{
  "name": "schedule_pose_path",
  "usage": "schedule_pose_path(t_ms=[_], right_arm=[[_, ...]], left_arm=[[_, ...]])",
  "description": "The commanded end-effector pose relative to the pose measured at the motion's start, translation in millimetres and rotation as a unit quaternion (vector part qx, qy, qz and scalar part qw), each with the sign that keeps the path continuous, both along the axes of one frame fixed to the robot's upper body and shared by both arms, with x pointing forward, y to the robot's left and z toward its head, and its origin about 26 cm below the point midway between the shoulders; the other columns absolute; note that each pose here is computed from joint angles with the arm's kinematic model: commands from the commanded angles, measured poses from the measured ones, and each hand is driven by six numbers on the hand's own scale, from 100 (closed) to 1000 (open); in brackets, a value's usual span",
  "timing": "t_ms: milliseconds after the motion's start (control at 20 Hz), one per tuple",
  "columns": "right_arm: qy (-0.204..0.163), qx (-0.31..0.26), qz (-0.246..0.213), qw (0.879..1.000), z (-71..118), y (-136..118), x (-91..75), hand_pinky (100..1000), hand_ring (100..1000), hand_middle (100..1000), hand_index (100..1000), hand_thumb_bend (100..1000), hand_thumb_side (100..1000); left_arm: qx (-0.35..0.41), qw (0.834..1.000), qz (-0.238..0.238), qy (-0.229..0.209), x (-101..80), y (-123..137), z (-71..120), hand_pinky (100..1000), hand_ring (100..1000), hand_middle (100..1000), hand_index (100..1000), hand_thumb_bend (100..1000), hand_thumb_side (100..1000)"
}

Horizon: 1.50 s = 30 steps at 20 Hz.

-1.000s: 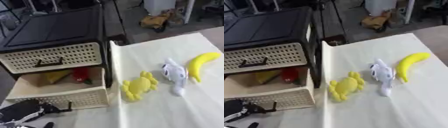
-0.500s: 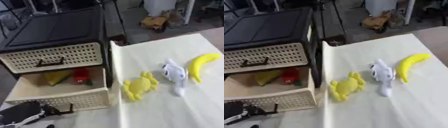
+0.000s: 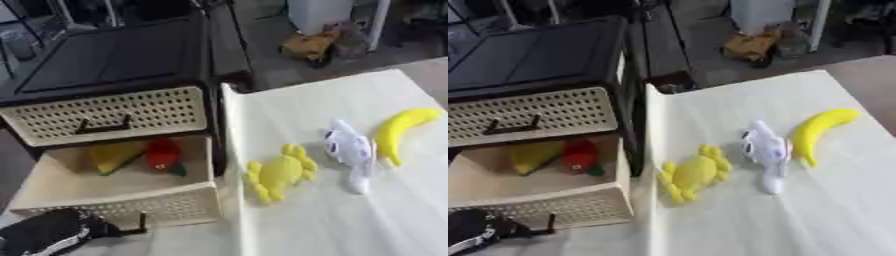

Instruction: Pick up objects from table and place into drawer.

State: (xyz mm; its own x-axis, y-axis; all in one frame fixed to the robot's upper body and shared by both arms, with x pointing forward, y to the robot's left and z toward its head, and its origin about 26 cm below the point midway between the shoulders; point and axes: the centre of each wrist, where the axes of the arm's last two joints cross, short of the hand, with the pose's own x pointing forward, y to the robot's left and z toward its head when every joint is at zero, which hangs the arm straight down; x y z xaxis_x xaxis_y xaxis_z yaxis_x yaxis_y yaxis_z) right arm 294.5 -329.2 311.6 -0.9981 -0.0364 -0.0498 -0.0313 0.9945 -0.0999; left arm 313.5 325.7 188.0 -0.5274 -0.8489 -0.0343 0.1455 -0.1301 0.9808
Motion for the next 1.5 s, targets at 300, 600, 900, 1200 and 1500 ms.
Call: schedule_pose_path(t_ms=[300, 600, 900, 1200, 1500], right_arm=[[-0.013, -0.008, -0.005, 1.000, 6.8, -1, -4.9, 748, 871, 777, 915, 100, 1000], [-0.012, -0.007, -0.007, 1.000, 5.9, -1, -4.9, 748, 871, 777, 915, 100, 1000], [-0.013, -0.007, -0.007, 1.000, 5.9, -1, -4.9, 748, 871, 778, 915, 100, 1000], [-0.012, -0.005, -0.007, 1.000, 5.6, -1, -4.8, 748, 871, 778, 915, 100, 1000], [-0.012, -0.004, -0.008, 1.000, 5.4, -2, -4.9, 748, 871, 778, 915, 100, 1000]], left_arm=[[0.014, 1.000, -0.023, 0.005, -11.8, -7, 2.3, 100, 100, 100, 808, 100, 328], [0.017, 0.999, -0.027, 0.005, -18.2, -10, 1.4, 100, 100, 100, 807, 100, 327], [0.023, 0.999, -0.032, 0.010, -23.3, -13, -2.7, 100, 100, 100, 806, 100, 331], [0.024, 0.999, -0.043, 0.012, -28.8, -18, -2.0, 100, 100, 100, 803, 100, 331], [0.022, 0.998, -0.054, 0.012, -35.4, -23, -2.4, 100, 100, 100, 802, 100, 332]])
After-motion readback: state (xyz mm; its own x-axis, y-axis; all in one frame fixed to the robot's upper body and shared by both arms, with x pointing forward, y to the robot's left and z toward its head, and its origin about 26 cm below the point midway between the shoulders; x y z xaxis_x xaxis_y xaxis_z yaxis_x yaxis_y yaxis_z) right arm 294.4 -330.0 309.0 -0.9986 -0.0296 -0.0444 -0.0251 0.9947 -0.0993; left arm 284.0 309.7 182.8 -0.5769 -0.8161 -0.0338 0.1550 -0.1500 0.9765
